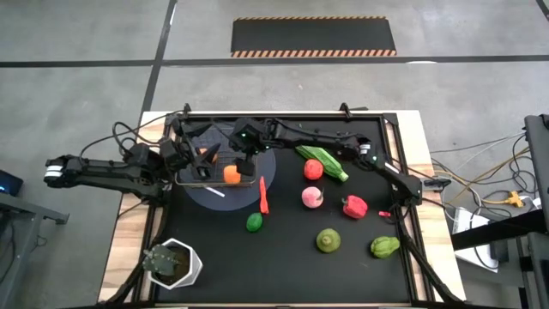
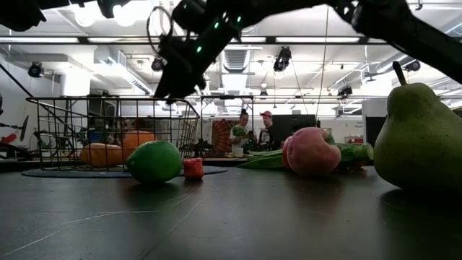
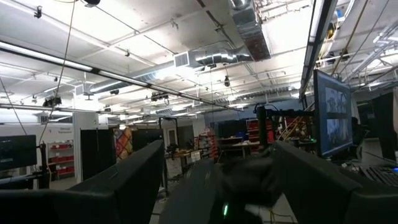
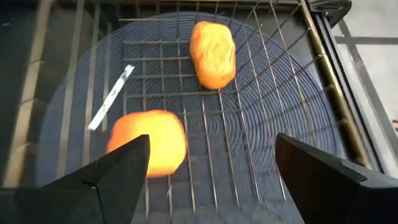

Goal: Build produce basket
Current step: Put the orange into the wire basket

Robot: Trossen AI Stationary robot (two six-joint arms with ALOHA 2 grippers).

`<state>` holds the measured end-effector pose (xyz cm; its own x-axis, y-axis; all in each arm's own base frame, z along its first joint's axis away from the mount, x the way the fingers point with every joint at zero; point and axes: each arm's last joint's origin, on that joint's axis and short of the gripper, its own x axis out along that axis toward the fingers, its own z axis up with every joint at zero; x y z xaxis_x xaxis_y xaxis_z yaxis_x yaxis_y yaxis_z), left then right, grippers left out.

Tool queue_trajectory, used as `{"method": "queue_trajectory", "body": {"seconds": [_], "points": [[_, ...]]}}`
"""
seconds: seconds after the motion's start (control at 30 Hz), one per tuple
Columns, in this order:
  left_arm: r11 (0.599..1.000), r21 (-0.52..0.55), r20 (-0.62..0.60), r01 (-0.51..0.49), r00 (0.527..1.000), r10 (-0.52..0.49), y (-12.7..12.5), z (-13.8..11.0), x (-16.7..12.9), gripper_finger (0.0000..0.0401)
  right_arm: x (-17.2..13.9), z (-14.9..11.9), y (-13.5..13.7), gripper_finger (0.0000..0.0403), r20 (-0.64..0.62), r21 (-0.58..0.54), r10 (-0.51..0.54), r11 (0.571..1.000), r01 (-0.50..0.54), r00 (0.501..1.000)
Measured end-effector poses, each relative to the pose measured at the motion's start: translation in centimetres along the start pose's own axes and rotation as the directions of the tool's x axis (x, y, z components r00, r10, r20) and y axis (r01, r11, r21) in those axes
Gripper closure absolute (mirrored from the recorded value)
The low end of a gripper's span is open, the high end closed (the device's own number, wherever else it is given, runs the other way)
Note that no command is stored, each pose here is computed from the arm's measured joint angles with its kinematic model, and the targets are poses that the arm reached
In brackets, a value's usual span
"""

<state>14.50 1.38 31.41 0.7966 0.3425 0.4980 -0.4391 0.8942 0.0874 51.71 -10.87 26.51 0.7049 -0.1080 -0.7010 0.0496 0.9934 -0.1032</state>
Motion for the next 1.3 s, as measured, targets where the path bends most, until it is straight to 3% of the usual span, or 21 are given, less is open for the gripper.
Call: {"method": "queue_trajectory", "body": {"seconds": [0.17, 0.3, 0.5, 0.67, 0.83, 1.03, 1.13, 1.2, 1.3], "points": [[1.000, 0.008, -0.026, 0.008, 1.000, -0.008, -0.3, -0.5, 0.3, 0.0122, -5.1, 0.6, 0.9, 0.0076, -0.092, -0.017, 0.029, 0.999, -0.031, 0.995], [1.000, -0.001, -0.087, 0.026, 0.996, -0.026, -0.7, -0.8, 1.2, 0.0126, -8.8, 0.8, 3.2, 0.0076, -0.139, -0.015, 0.067, 0.997, -0.070, 0.988], [0.996, -0.003, -0.336, 0.085, 0.939, -0.081, -1.7, -1.3, 3.9, 0.0165, -11.8, -1.3, 7.8, 0.0083, -0.162, -0.011, 0.116, 0.993, -0.120, 0.980], [0.995, -0.020, -0.447, 0.100, 0.889, -0.098, -2.4, -1.8, 5.4, 0.0221, -13.7, -5.3, 10.7, 0.0144, -0.145, -0.013, 0.070, 0.997, -0.073, 0.987], [0.994, -0.077, -0.536, 0.076, 0.838, -0.106, -3.0, -3.1, 5.8, 0.0287, -16.8, -9.1, 11.9, 0.0225, -0.029, 0.026, 0.027, 0.999, -0.026, 0.999], [0.990, -0.130, -0.774, -0.049, 0.629, -0.071, -3.5, -5.0, 6.2, 0.0381, -18.8, -13.6, 13.2, 0.0305, 0.120, -0.062, 0.056, 0.997, -0.049, 0.991], [0.987, -0.111, -0.866, -0.118, 0.499, -0.038, -3.5, -5.4, 6.6, 0.0395, -19.5, -15.3, 13.5, 0.0333, 0.199, -0.118, 0.074, 0.992, -0.051, 0.977], [0.986, -0.058, -0.934, -0.153, 0.358, 0.001, -3.3, -5.8, 6.7, 0.0397, -19.7, -16.3, 13.6, 0.0348, 0.241, -0.142, 0.083, 0.989, -0.049, 0.967], [0.980, 0.057, -0.992, -0.192, 0.100, 0.077, -2.6, -6.5, 6.6, 0.0400, -20.3, -17.2, 13.6, 0.0362, 0.307, -0.158, 0.089, 0.986, -0.042, 0.947]]}}
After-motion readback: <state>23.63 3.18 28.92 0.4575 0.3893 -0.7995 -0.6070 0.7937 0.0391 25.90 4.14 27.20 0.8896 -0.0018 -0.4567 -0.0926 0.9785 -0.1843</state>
